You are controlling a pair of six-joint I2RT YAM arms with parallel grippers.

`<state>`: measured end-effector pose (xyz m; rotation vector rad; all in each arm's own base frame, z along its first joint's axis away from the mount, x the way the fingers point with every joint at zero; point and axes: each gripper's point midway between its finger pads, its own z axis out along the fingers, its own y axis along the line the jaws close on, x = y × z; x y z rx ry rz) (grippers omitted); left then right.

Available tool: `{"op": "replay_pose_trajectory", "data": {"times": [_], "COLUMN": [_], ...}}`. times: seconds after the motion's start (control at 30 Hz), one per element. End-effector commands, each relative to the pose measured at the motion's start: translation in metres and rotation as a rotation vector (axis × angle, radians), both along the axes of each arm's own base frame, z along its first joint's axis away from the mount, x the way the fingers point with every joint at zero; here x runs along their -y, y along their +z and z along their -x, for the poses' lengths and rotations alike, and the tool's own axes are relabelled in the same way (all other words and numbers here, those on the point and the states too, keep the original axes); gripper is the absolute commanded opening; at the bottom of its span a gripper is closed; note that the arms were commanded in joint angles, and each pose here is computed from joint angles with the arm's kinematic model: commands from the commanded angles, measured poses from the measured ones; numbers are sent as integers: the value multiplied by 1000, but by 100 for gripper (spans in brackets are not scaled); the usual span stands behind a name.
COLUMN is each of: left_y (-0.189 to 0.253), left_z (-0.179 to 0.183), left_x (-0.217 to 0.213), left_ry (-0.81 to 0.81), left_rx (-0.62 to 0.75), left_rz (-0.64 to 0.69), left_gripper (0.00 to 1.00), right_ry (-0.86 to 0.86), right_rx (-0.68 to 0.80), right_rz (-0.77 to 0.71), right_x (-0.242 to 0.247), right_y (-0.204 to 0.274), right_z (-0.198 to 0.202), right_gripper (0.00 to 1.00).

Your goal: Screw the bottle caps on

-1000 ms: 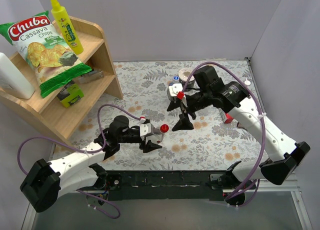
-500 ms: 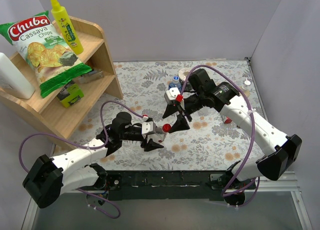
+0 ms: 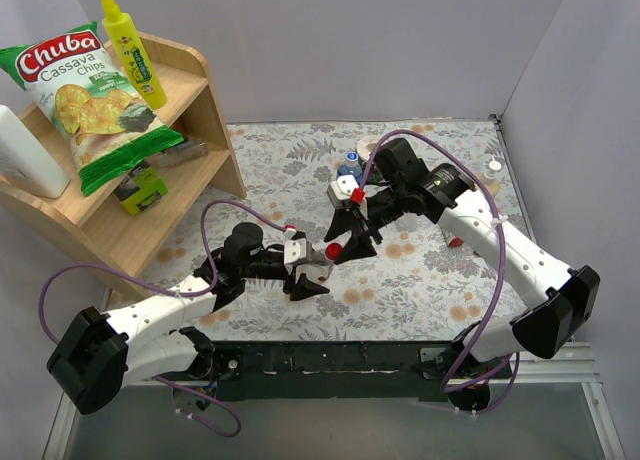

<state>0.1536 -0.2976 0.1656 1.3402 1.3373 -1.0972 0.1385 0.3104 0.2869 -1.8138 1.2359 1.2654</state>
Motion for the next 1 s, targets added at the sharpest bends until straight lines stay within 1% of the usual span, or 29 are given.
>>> {"op": "replay_pose_trajectory", "data": {"times": [0.0, 0.07, 0.17, 0.2, 0.27, 0.3, 0.37, 0.43, 0.47, 0.63, 0.87, 0.97], "left_y": [22, 23, 26, 26, 28, 28, 31, 34, 34, 39, 46, 51], "left_z": [-10, -11, -14, -15, -18, -22, -30, -42, -44, -65, -63, -61], "left_x": [3, 3, 4, 4, 5, 5, 5, 4, 4, -2, -2, 0], "left_ry": [32, 35, 48, 57, 71, 90, 138, 211, 222, 358, 369, 360], "left_rx": [26, 23, 22, 17, 20, 20, 19, 11, 14, 57, 42, 46], "left_rz": [55, 60, 73, 76, 83, 83, 98, 113, 111, 115, 144, 161], "left_gripper": [0, 0, 0, 0, 0, 0, 0, 0, 0, 0, 0, 0], "right_ry": [9, -1, -17, -32, -55, -70, -107, -132, -142, -193, -250, -267], "right_rx": [-16, -19, -34, -50, -83, -83, -150, -172, -176, -234, -250, -280], "right_rz": [-17, -16, -4, -1, 7, -5, 19, 16, 23, 55, 74, 92], "right_x": [-3, -3, -3, -5, -6, -9, -9, -10, -10, -13, -16, -17], "right_y": [2, 1, -4, -4, -8, -7, -11, -10, -11, -15, -20, -23], "right_z": [3, 2, 1, 0, -1, -4, -2, -4, -4, -9, -19, -19], "right_gripper": [55, 51, 38, 30, 20, 14, 6, 2, 1, 1, 1, 1]}}
